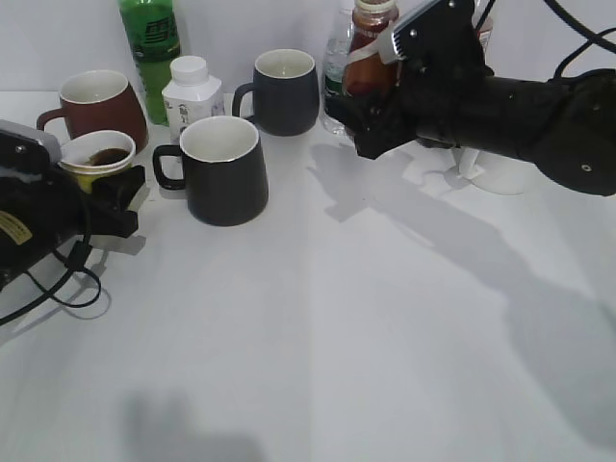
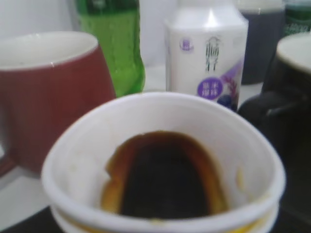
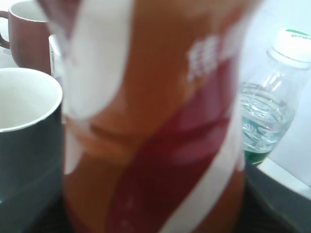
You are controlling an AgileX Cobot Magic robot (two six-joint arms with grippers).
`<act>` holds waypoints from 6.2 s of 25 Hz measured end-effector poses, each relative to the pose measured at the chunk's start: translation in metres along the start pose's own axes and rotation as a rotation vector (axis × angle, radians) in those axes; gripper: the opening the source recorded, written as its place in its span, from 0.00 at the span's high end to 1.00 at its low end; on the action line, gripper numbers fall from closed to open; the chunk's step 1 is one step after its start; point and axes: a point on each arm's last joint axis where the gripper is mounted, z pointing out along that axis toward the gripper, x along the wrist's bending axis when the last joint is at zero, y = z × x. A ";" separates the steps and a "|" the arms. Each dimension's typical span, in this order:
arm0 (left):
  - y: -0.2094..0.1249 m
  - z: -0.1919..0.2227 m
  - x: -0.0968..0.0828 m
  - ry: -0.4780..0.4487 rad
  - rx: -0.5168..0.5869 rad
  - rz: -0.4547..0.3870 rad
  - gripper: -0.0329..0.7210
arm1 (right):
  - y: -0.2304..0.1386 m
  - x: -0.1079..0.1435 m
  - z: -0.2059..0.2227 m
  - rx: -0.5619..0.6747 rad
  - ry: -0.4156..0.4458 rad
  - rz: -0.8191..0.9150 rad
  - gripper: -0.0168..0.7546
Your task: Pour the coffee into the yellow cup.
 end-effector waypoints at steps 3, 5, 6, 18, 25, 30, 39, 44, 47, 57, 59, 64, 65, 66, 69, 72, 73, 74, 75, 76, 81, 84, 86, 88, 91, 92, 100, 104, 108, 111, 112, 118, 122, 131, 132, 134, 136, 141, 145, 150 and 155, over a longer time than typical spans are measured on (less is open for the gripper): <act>-0.001 0.003 0.001 0.000 -0.013 0.018 0.38 | 0.000 0.000 0.000 0.000 0.000 0.000 0.33; -0.003 0.003 0.000 0.000 -0.015 0.023 0.34 | 0.000 0.000 0.000 0.001 0.000 0.000 0.33; -0.005 0.004 0.001 0.001 -0.010 0.021 0.32 | 0.000 0.000 0.000 0.001 0.000 0.000 0.33; -0.022 -0.009 0.000 0.034 0.075 -0.008 0.16 | -0.005 0.000 0.002 0.009 0.000 0.012 0.33; -0.021 -0.040 -0.003 0.070 0.120 -0.029 0.16 | -0.041 0.004 0.019 0.010 -0.004 0.117 0.33; -0.014 -0.069 -0.008 0.082 0.129 -0.070 0.16 | -0.062 0.006 0.028 -0.020 -0.009 0.178 0.33; 0.008 -0.104 -0.023 -0.001 0.057 -0.132 0.17 | -0.083 0.014 0.033 0.012 0.033 0.203 0.29; 0.026 -0.111 -0.032 -0.094 -0.016 -0.175 0.18 | -0.086 0.015 0.032 0.023 0.035 0.222 0.20; 0.033 -0.115 -0.036 -0.130 -0.017 -0.198 0.18 | -0.092 0.019 0.026 0.047 0.039 0.233 0.19; 0.067 -0.124 -0.029 -0.054 0.134 -0.257 0.18 | -0.075 0.025 -0.015 0.194 0.000 0.233 0.20; 0.077 -0.126 -0.023 0.019 0.193 -0.277 0.18 | -0.068 0.023 -0.024 0.231 -0.024 0.262 0.21; 0.107 -0.146 -0.002 0.299 0.362 -0.361 0.18 | -0.037 0.018 -0.048 0.337 -0.069 0.318 0.21; 0.114 -0.153 0.001 0.349 0.395 -0.389 0.18 | -0.032 0.018 -0.054 0.360 -0.075 0.316 0.21; 0.119 -0.160 0.002 0.395 0.440 -0.421 0.18 | -0.024 0.016 -0.060 0.371 -0.091 0.333 0.21; 0.140 -0.184 0.004 0.492 0.551 -0.465 0.18 | -0.001 0.013 -0.080 0.370 -0.156 0.396 0.22; 0.154 -0.218 -0.003 0.485 0.705 -0.405 0.18 | 0.020 0.014 -0.104 0.321 -0.177 0.391 0.25; 0.154 -0.226 -0.006 0.466 0.777 -0.393 0.18 | 0.027 0.016 -0.113 0.300 -0.179 0.376 0.26; 0.156 -0.234 -0.010 0.440 0.816 -0.393 0.18 | 0.032 0.017 -0.122 0.282 -0.190 0.361 0.27; 0.157 -0.242 -0.014 0.410 0.840 -0.385 0.18 | 0.036 0.018 -0.130 0.274 -0.206 0.339 0.27; 0.158 -0.249 -0.019 0.370 0.839 -0.381 0.18 | 0.039 0.016 -0.140 0.271 -0.247 0.318 0.27; 0.164 -0.286 -0.036 0.246 0.691 -0.372 0.20 | 0.046 -0.008 -0.198 0.368 -0.688 0.228 0.27; 0.165 -0.310 -0.041 0.230 0.577 -0.308 0.23 | 0.041 -0.005 -0.229 0.557 -0.790 0.238 0.29; 0.163 -0.328 -0.043 0.241 0.495 -0.280 0.25 | 0.036 0.009 -0.239 0.669 -0.694 0.303 0.31; 0.159 -0.341 -0.045 0.245 0.428 -0.262 0.26 | 0.035 0.027 -0.247 0.746 -0.514 0.321 0.33; 0.147 -0.355 -0.045 0.280 0.369 -0.211 0.26 | 0.042 0.054 -0.266 0.706 -0.316 0.385 0.34; 0.142 -0.357 -0.045 0.288 0.363 -0.188 0.26 | 0.042 0.059 -0.273 0.692 -0.288 0.383 0.34; 0.119 -0.352 -0.046 0.244 0.393 -0.031 0.26 | 0.026 0.098 -0.351 0.485 -0.286 0.319 0.34; 0.120 -0.348 -0.046 0.234 0.354 -0.020 0.27 | 0.024 0.111 -0.379 0.306 -0.315 0.288 0.34; 0.120 -0.342 -0.049 0.192 0.314 -0.044 0.27 | 0.022 0.114 -0.386 0.262 -0.321 0.281 0.34; 0.119 -0.339 -0.050 0.182 0.306 -0.051 0.27 | 0.021 0.113 -0.384 0.276 -0.322 0.281 0.34; 0.119 -0.339 -0.050 0.182 0.306 -0.051 0.27 | 0.021 0.113 -0.383 0.283 -0.321 0.282 0.34; 0.118 -0.339 -0.050 0.181 0.305 -0.051 0.29 | 0.022 0.112 -0.382 0.293 -0.318 0.285 0.34; 0.118 -0.339 -0.050 0.181 0.304 -0.051 0.31 | 0.022 0.112 -0.382 0.293 -0.318 0.285 0.34; 0.119 -0.339 -0.050 0.193 0.303 -0.054 0.37 | 0.022 0.113 -0.382 0.310 -0.565 0.366 0.34; 0.119 -0.339 -0.050 0.206 0.302 -0.058 0.38 | 0.022 0.114 -0.383 0.301 -0.587 0.370 0.34; 0.119 -0.339 -0.050 0.245 0.303 -0.069 0.39 | 0.022 0.114 -0.384 0.300 -0.617 0.378 0.34; 0.119 -0.338 -0.051 0.287 0.303 -0.082 0.40 | 0.021 0.115 -0.384 0.300 -0.623 0.379 0.34; 0.119 -0.338 -0.051 0.325 0.304 -0.093 0.44 | 0.021 0.115 -0.384 0.298 -0.626 0.379 0.34; 0.119 -0.338 -0.051 0.324 0.304 -0.093 0.47 | 0.021 0.115 -0.384 0.298 -0.626 0.379 0.34; 0.119 -0.338 -0.051 0.324 0.304 -0.093 0.51 | 0.021 0.115 -0.384 0.298 -0.626 0.379 0.34; 0.119 -0.338 -0.051 0.324 0.304 -0.093 0.55 | 0.021 0.115 -0.384 0.298 -0.626 0.379 0.34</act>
